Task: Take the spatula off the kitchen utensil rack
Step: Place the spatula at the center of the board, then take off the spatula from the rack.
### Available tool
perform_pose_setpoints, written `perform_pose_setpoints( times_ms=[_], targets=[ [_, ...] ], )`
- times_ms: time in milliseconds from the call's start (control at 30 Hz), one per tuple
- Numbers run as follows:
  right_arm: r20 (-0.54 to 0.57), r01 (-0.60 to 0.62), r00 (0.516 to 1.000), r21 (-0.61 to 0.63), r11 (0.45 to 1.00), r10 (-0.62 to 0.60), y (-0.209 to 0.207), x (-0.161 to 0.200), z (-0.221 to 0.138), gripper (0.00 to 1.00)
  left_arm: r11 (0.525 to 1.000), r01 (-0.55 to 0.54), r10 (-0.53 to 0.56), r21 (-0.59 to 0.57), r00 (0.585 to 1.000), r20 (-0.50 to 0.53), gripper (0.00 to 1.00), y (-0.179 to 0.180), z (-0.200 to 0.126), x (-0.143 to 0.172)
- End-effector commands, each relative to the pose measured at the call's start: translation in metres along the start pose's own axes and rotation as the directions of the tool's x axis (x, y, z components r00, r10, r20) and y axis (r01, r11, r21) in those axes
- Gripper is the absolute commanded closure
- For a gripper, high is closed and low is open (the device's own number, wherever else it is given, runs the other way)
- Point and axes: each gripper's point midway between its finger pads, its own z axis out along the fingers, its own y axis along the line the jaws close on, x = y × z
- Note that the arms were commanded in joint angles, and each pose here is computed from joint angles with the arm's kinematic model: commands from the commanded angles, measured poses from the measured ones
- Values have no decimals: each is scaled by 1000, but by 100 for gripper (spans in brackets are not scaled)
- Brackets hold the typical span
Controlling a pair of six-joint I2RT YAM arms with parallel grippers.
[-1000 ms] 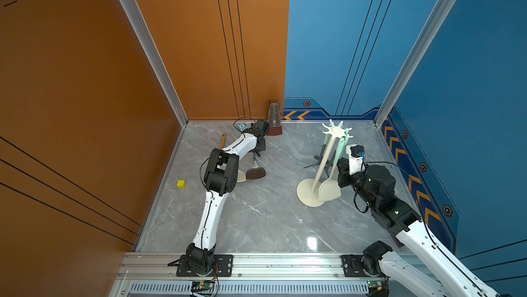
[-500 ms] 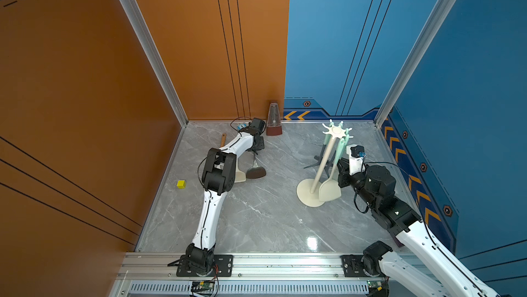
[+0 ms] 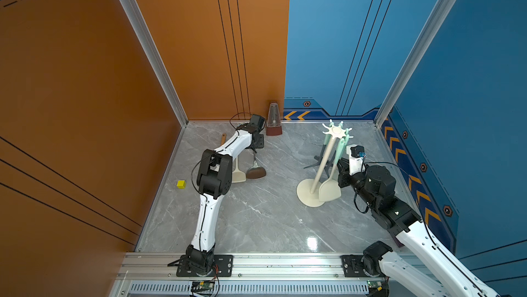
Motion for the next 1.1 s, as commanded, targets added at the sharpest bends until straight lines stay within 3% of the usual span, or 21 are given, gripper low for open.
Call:
perform_pose_setpoints(
  times_ms=[0,133,300,533,633,800,933,1067],
  targets=[
    [-178,13,984,32,999,-7,-6,52,1,85,997,-37,37,60,999,1,48,-11,-28,0],
    [-180,13,984,36,999,-7,-7,54,0,85,990,-49,49,132,999,7,41,-23,-48,0],
    [-178,13,984,36,999,-7,-7,54,-1,85,947,-92,97,308,995,-1,41,-49,-82,9],
    [-175,10,985,36,999,-4,-7,53,-2,85,888,-136,116,439,991,72,40,-70,-122,16],
    [-173,13,985,35,999,-7,-7,52,-2,86,815,-173,115,553,984,137,40,-85,-146,16],
    [-174,13,985,33,999,-7,-6,52,-2,86,647,-333,157,686,938,308,39,-113,-197,30],
    [-172,11,985,31,999,-5,-5,51,-2,88,524,-414,68,744,891,448,36,-121,-235,39],
    [-171,11,985,30,1000,-6,-5,50,-2,90,486,-477,68,733,856,512,35,-126,-257,56]
  ],
)
